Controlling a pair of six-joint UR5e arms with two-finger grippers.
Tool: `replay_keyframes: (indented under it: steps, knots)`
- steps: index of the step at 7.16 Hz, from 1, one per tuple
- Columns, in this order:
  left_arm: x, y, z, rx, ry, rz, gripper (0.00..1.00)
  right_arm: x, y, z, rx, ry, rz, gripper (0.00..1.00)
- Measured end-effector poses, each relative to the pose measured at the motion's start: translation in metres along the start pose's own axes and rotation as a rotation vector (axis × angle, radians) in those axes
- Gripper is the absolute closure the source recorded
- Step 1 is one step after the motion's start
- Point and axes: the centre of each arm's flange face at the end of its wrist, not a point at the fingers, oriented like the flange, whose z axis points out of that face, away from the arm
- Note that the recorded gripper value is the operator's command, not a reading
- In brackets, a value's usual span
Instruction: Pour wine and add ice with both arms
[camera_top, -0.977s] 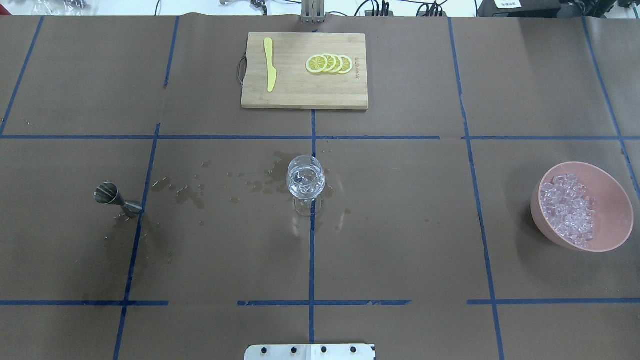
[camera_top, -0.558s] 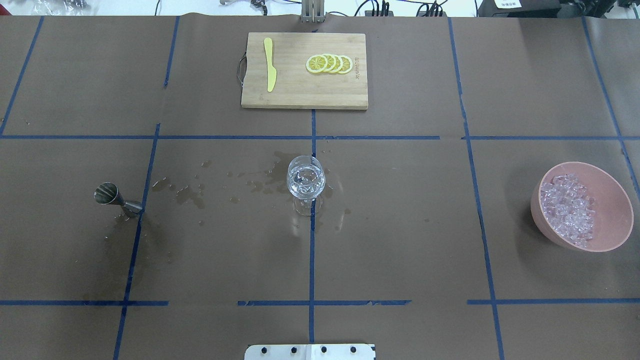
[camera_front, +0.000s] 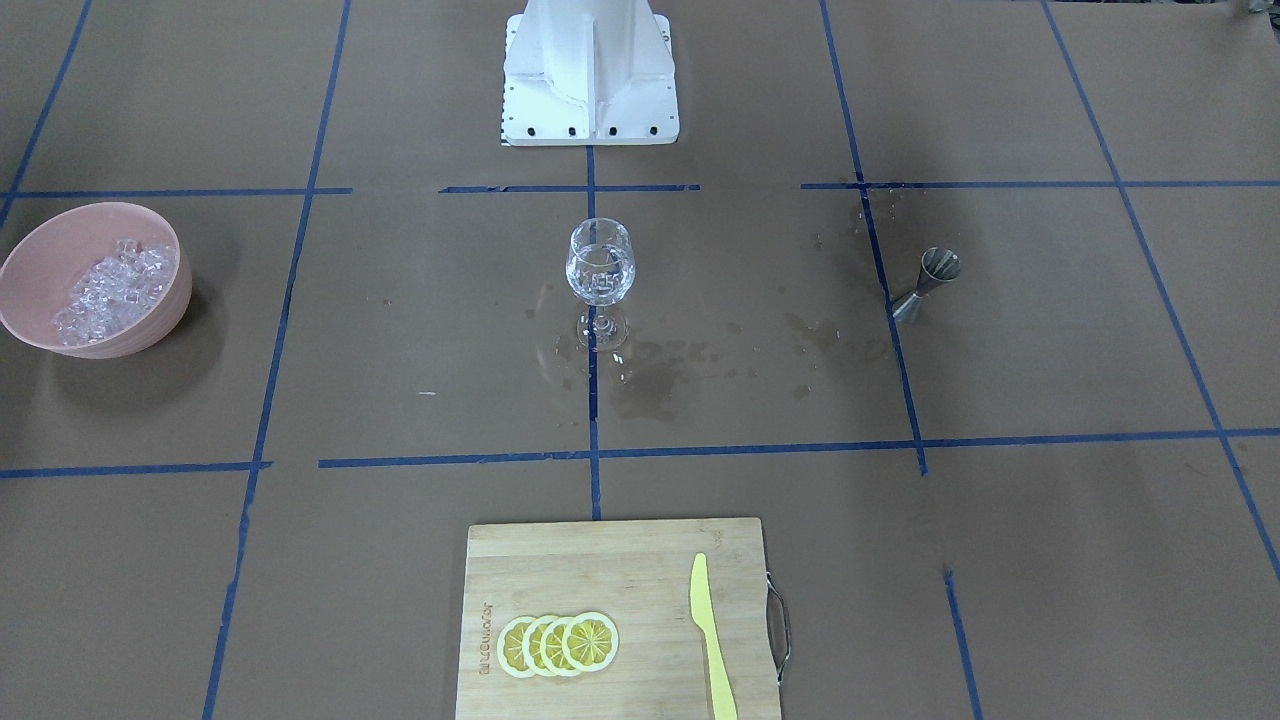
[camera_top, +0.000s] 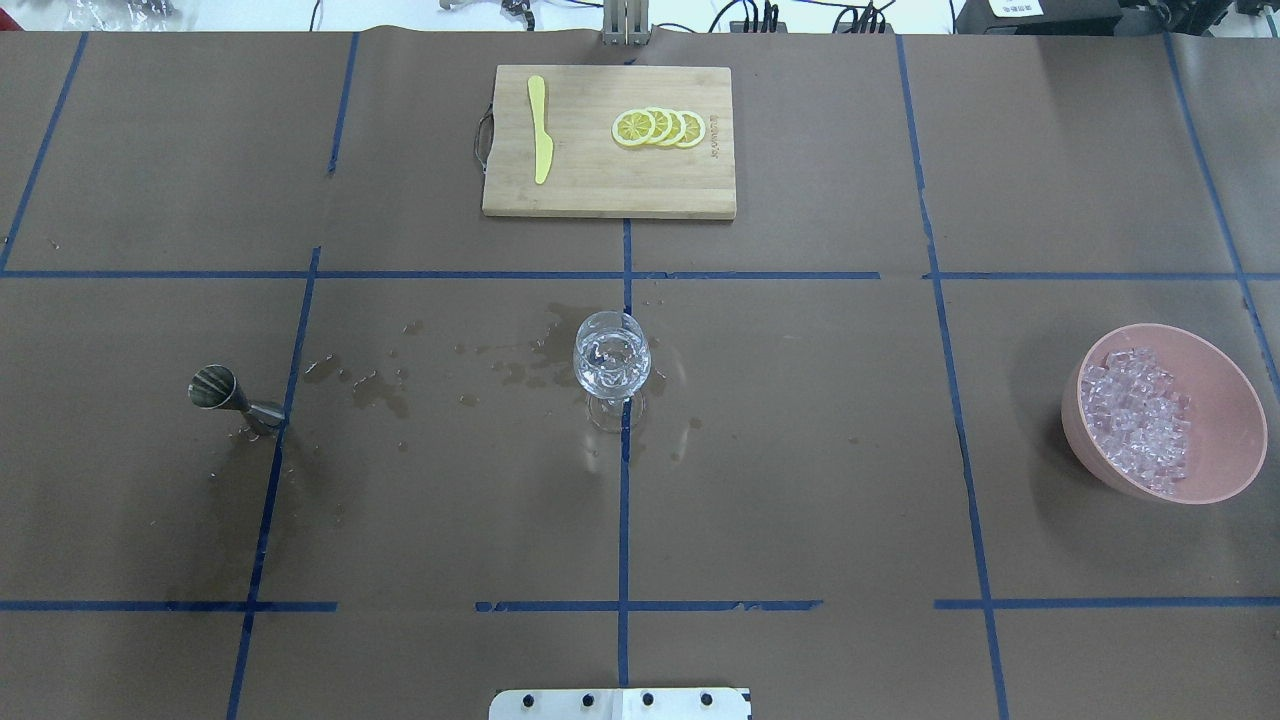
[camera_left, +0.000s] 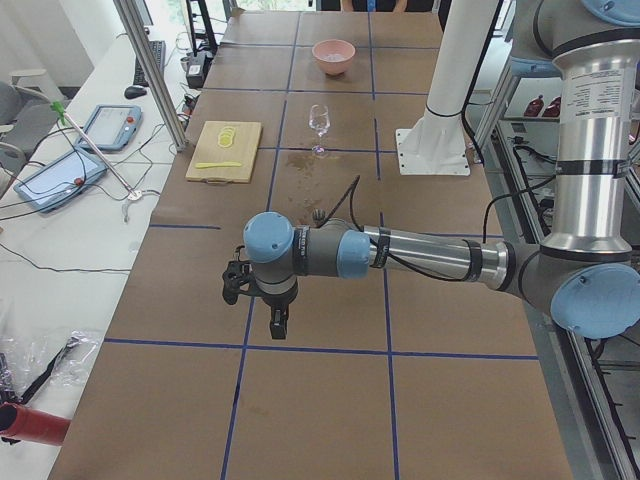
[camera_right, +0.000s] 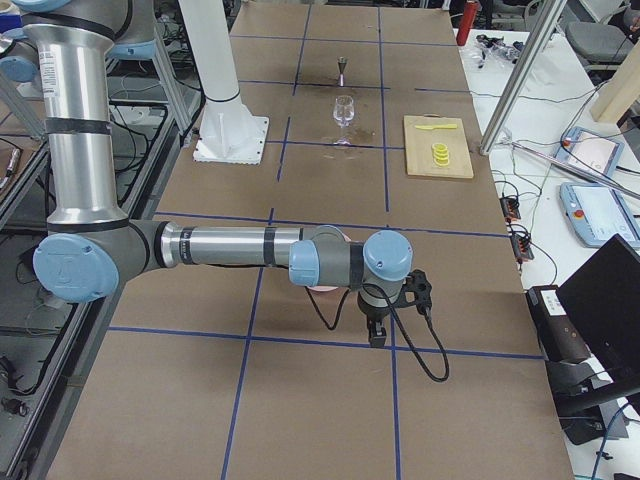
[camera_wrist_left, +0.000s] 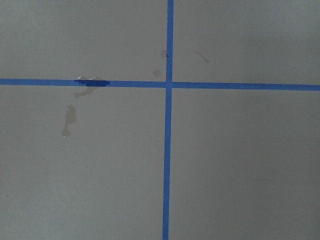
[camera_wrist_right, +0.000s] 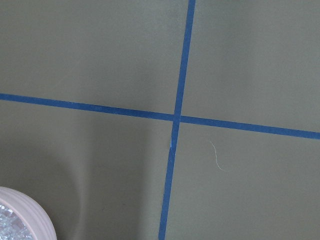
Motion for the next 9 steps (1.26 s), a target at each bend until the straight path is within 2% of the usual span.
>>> replay_keyframes:
  steps: [3,9]
  knots:
    - [-0.034,0.005,0.032,0.018,-0.003,0.025,0.00,-0.001,0.000,-0.002,0.004,-0.001,0.003,0.00]
    - [-0.025,0.002,0.024,0.041,-0.002,0.043,0.00,0.004,0.003,0.002,-0.004,-0.001,0.019,0.00]
